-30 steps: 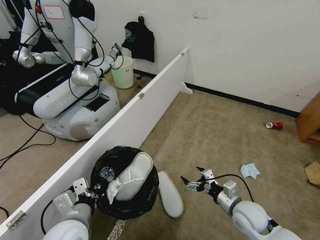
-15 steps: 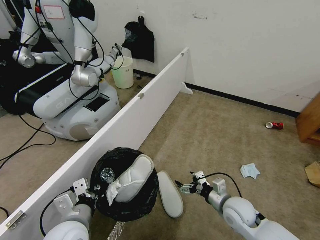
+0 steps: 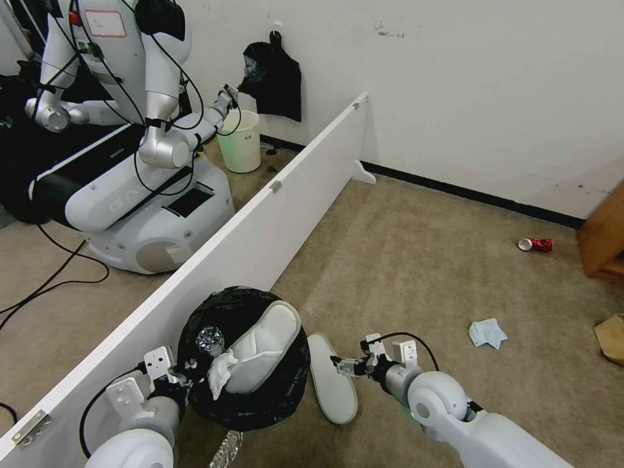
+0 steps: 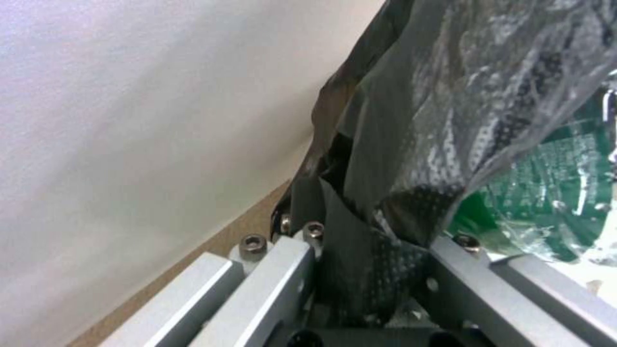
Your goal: Pick up the trash bin, then pick up the garbage from the floor and place it into the trash bin.
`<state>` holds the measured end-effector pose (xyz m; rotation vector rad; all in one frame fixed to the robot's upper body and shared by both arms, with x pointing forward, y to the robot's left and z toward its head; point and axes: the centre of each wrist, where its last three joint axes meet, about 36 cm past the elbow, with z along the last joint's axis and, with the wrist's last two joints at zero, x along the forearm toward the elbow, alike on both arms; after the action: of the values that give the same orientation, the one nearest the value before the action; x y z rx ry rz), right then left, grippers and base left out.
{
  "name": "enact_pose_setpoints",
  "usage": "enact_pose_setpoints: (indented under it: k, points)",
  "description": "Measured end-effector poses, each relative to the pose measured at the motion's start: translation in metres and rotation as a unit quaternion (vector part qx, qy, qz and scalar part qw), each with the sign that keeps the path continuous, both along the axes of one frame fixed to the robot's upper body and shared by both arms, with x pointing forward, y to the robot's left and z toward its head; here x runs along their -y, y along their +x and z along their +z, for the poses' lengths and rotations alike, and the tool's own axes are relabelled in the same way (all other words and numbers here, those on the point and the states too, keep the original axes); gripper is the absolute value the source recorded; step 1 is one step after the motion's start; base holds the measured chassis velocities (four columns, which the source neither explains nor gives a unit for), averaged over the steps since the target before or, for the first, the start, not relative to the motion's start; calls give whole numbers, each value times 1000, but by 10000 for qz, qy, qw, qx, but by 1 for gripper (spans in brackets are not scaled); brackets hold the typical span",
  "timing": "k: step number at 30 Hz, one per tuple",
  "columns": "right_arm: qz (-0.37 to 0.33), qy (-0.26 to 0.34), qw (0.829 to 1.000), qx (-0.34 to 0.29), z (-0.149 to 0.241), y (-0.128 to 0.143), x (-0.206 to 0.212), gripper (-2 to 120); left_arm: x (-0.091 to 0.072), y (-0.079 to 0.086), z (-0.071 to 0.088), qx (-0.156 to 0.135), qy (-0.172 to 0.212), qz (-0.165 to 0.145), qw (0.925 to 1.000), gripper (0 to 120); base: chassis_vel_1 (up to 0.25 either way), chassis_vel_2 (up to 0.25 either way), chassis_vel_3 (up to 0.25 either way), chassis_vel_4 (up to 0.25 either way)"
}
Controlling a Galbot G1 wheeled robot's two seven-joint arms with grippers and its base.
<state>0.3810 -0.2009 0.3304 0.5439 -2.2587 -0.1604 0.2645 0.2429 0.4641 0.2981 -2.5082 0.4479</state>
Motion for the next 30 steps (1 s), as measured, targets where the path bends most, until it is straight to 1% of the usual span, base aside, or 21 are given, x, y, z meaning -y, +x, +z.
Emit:
enact_pose_setpoints:
  k: [9, 21, 30]
  points:
    - [-97, -73, 9998, -170, -24, 2, -1, 100, -3, 1, 0, -3, 39, -47, 10000, 0, 0, 0, 0, 0]
    - [-281, -176, 9984, -468, -40, 7, -1, 100, -5, 3, -1, -1, 34, -78, 10000, 0, 0, 0, 0, 0]
    - [-346, -110, 9972, -649, -56, 11, -7, 100, -8, 3, -1, 2, 26, -53, 10000, 0, 0, 0, 0, 0]
